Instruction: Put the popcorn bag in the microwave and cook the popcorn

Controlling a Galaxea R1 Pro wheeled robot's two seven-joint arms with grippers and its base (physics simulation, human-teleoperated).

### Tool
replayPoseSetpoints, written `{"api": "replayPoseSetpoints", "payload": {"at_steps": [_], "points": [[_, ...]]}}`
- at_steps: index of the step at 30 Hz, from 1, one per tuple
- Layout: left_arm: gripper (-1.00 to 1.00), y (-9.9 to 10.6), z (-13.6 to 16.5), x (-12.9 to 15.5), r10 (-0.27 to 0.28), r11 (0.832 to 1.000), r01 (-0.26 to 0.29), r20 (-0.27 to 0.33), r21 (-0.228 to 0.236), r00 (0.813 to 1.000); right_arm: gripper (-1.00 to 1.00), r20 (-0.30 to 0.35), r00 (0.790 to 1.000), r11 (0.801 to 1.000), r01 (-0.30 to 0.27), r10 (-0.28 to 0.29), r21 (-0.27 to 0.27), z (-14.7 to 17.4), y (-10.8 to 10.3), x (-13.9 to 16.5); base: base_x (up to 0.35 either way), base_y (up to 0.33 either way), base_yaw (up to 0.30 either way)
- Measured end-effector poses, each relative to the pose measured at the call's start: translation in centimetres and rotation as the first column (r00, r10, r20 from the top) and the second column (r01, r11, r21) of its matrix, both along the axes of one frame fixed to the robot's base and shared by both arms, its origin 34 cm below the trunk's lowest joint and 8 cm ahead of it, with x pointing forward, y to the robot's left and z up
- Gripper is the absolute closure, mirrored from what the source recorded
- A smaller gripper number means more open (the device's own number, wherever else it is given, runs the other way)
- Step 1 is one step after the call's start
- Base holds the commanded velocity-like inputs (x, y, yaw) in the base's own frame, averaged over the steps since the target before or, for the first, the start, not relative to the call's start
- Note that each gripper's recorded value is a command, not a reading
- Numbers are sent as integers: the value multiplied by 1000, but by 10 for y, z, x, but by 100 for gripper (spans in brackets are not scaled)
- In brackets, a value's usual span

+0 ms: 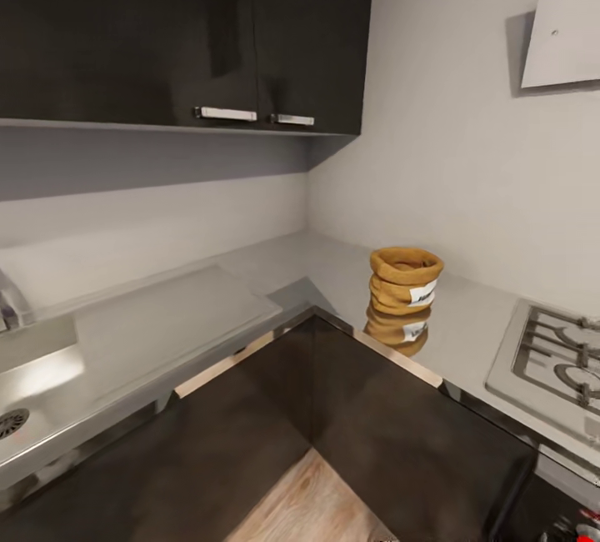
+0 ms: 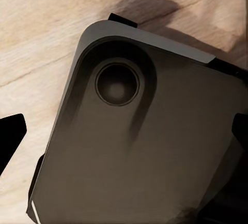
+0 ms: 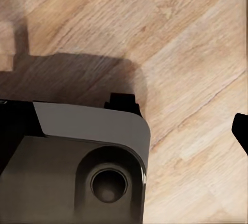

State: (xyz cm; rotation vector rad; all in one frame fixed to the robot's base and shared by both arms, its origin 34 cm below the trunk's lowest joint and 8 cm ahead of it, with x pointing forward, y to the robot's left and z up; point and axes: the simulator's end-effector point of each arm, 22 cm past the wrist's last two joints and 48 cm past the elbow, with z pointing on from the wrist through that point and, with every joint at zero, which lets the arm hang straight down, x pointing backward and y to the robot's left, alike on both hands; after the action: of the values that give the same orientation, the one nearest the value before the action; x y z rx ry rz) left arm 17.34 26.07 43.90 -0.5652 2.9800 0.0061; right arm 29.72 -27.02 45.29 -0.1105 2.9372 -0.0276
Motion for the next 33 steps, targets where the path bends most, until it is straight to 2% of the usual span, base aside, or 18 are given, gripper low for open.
{"api": "replayPoseSetpoints", "payload": {"at_steps": [23, 27, 33], "points": [[-100, -1, 1, 6, 5, 1000, -5, 13, -3, 1000, -100, 19, 1000, 1000, 0, 0, 0, 3, 0, 7, 2, 1, -228], [-100, -1, 1, 6, 3, 1000, -3, 12, -7, 1000, -100, 23, 1000, 1000, 0, 0, 1, 4, 1, 8, 231, 127, -210], [-100, -1, 1, 7, 3, 1000, -3, 14, -6, 1000, -100, 23, 1000, 1000, -5, 5, 0, 4, 0, 8, 294, 162, -35]]}}
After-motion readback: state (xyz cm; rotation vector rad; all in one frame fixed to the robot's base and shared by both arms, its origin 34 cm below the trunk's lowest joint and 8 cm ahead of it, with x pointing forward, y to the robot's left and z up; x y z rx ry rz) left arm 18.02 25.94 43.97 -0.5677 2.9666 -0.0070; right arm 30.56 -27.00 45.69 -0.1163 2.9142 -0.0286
